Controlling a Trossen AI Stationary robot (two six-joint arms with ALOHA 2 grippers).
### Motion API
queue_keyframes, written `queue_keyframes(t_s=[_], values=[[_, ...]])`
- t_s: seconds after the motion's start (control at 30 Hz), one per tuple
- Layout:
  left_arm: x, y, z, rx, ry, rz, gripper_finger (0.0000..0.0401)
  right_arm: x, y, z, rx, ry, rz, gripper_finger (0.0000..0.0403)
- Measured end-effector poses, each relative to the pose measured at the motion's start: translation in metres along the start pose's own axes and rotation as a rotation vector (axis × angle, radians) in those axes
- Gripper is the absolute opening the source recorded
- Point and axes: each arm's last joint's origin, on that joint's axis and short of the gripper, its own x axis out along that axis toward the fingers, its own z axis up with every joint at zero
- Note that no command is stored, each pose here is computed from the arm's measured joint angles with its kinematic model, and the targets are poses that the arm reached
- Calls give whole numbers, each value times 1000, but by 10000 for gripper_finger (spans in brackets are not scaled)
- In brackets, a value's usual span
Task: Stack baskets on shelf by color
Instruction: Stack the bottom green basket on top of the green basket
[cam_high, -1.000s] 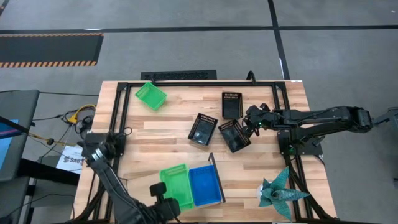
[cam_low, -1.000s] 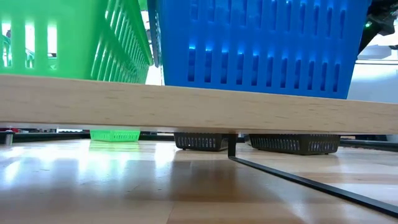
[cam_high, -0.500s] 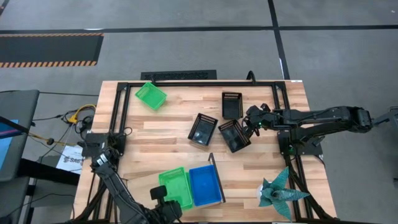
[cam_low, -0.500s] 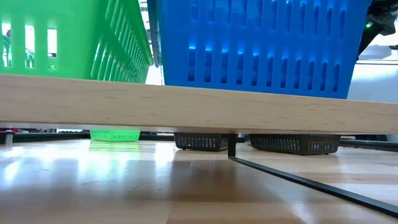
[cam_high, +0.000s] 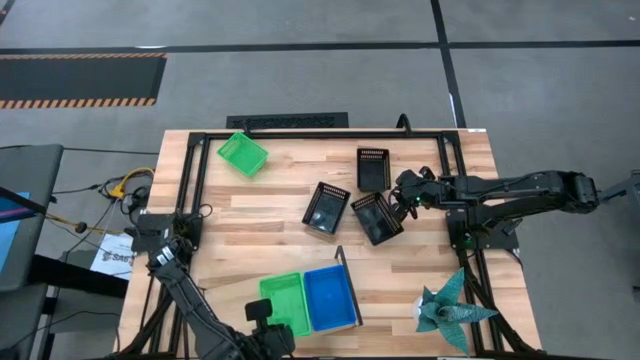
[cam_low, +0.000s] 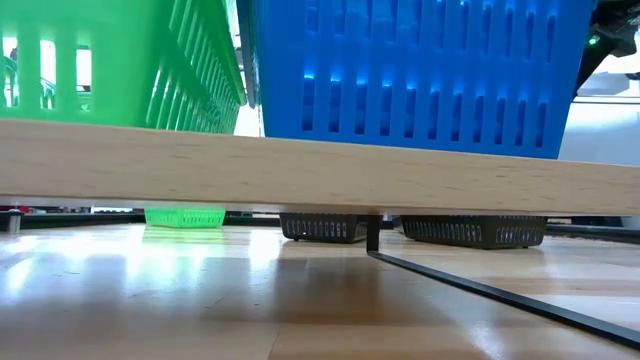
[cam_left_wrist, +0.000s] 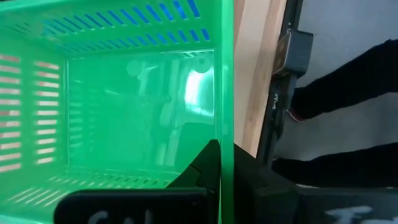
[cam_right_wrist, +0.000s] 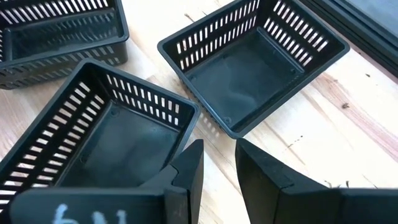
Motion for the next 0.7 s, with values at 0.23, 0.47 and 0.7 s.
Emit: queue_keyframes(t_s=[0.23, 0.47, 0.7], values=[[3, 1, -2, -1, 7, 14, 0, 0, -1, -2, -10, 19, -9, 118], [17, 0, -9, -20, 72, 29, 0, 0, -1, -2, -12, 22, -10, 118], [17, 1, -6, -13, 52, 28, 0, 0, -1, -2, -11, 22, -10, 118]])
